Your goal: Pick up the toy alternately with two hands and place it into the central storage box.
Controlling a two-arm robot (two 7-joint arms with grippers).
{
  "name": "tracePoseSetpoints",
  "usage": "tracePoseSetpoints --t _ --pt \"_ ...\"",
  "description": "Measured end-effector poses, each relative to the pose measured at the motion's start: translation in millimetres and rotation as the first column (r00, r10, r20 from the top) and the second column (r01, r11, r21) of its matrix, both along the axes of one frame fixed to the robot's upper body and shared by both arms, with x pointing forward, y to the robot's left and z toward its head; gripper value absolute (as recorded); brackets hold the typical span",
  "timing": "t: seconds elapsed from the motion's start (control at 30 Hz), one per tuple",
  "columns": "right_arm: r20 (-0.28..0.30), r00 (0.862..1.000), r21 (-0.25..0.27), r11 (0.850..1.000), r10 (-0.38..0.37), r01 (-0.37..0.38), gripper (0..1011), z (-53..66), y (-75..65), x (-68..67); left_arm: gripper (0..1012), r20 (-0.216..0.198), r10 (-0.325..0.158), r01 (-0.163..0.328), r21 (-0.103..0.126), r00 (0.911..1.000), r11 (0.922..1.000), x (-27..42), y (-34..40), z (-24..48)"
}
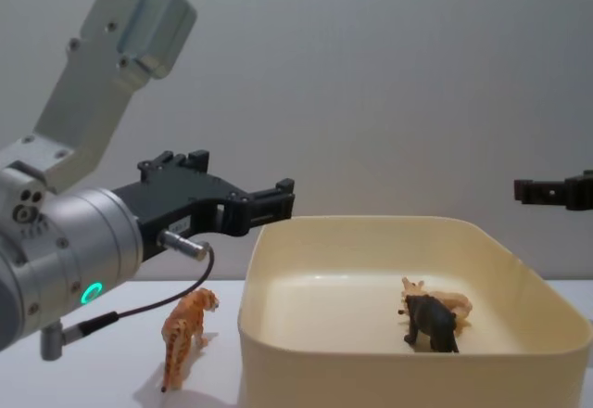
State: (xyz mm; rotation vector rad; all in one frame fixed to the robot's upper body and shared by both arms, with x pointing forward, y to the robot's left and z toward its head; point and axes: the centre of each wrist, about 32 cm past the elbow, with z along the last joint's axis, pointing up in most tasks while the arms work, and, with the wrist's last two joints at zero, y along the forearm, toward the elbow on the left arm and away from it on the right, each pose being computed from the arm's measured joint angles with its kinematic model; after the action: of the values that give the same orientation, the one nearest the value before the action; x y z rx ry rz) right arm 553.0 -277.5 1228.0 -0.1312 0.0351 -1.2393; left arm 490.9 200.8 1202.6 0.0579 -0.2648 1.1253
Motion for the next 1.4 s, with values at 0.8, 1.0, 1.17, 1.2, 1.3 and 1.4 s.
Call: tracePoseSetpoints --t 0.8,1.0,1.17,1.2,1.3,1.4 --pt "-0.003 1.0 0.004 1.0 -0.011 0.011 1001 1.1 -4.3 -5.0 1001 -0.079 -0.042 0.034 -0.102 0.996 0.9942 -10.5 48.1 -11.8" --pt "-0.003 1.0 0.004 1.0 -0.012 0.012 1001 1.2 -4.5 -5.3 1001 -0.151 -0.091 0.077 -0.096 0.9843 0.9924 -6.9 59.5 -12.6" --pt "-0.003 1.0 0.004 1.0 -0.013 0.013 1001 1.3 -4.7 -5.4 1001 -0.205 -0.116 0.101 -0.08 0.972 0.9916 -2.2 66.5 -12.4" --pt "-0.003 1.0 0.004 1.0 -0.013 0.013 1001 1.3 -4.8 -5.4 1001 -0.22 -0.12 0.106 -0.074 0.9681 0.9916 -0.3 68.7 -12.0" --pt "-0.003 1.0 0.004 1.0 -0.013 0.013 1001 1.3 -4.9 -5.5 1001 -0.246 -0.123 0.11 -0.065 0.9614 0.9918 2.0 71.1 -11.8" --pt "-0.003 1.0 0.004 1.0 -0.013 0.013 1001 1.3 -4.9 -5.6 1001 -0.284 -0.119 0.11 -0.048 0.9515 0.9928 5.8 75.0 -12.4"
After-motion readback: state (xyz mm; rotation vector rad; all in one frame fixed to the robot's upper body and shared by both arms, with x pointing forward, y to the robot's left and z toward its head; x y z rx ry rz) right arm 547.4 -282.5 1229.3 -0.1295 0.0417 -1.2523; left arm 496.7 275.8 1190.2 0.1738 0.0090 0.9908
